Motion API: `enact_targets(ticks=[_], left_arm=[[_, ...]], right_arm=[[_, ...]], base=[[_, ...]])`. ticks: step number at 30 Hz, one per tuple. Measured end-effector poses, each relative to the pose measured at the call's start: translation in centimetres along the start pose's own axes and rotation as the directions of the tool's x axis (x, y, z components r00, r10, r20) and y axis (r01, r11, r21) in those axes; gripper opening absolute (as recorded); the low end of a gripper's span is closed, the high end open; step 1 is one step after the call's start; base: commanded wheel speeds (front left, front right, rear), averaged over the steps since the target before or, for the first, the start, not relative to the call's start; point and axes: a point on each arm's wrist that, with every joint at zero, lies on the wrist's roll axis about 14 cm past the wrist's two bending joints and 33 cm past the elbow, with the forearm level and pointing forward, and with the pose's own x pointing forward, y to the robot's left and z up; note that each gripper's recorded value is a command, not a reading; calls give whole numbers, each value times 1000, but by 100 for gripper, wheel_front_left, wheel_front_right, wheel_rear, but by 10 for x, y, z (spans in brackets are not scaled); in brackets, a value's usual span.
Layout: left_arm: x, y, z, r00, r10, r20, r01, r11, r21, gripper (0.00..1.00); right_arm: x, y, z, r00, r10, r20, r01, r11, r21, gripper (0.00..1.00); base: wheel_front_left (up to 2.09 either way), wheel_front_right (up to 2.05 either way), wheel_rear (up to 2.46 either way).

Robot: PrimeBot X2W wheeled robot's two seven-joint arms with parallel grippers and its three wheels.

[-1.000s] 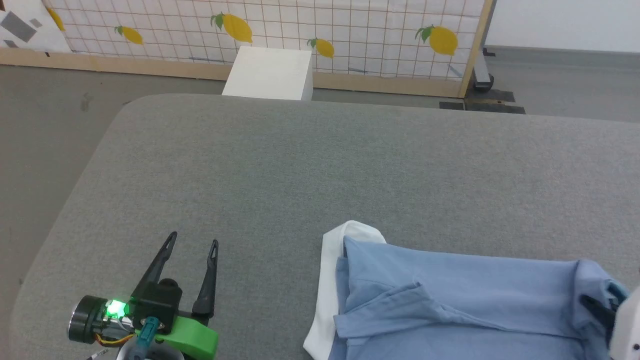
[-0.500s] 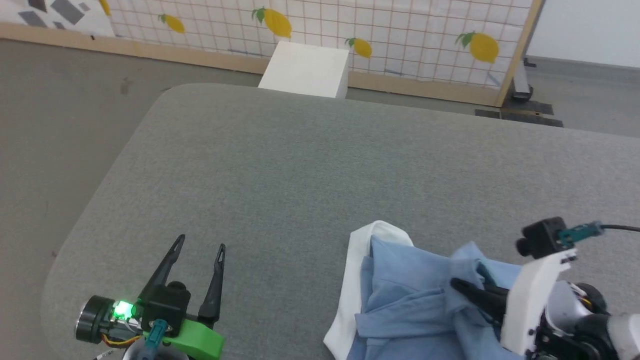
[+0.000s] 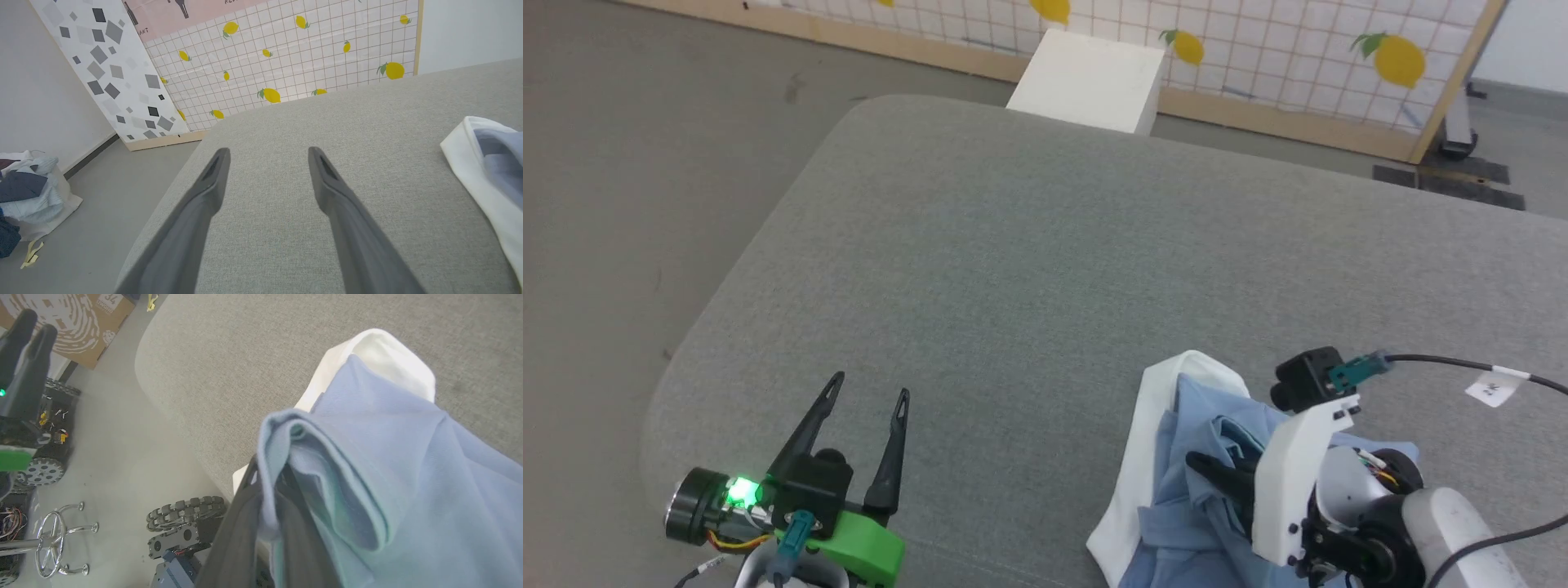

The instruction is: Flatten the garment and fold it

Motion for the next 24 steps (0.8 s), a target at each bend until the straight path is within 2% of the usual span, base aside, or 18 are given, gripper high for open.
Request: enact_targets(ticks=[1,2,3,10,14,19,21,24], left_arm=[[0,0,0,1000,2,-2,-2,1000,0,100],[0,1,-1,1000,5,-6,-5,1000,0,100],[1,2,-2,1000,8,-9,-8,1000,0,100],[5,2,-6,1000,17,-21,-17,1000,-6,100],[8,0,-5,1000,12,-16,-12,1000,-8,100],[11,-4,-1,1000,0,-3,0,1000,-10,100],[13,-5,1,1000,-5,6,5,1000,-14,100],[17,-7,6,1000,-10,22,11,1000,-24,100]], right_arm=[[4,0,-1,1000,0,-5,0,1000,-2,18],[8,2,-2,1000,5,-13,-5,1000,-8,71],[12,4,-3,1000,14,-19,-14,1000,-14,100],[31,27,1,996,89,-27,-90,995,-37,100],[30,29,15,996,90,19,-88,992,-88,100],[13,11,52,987,41,155,-11,982,-188,100],[0,-2,70,975,7,224,53,964,-261,100],[-28,-26,100,934,-44,354,185,908,-376,100]], base=[[0,0,0],[0,0,0],[0,0,0],[0,0,0],[0,0,0],[0,0,0],[0,0,0],[0,0,0]])
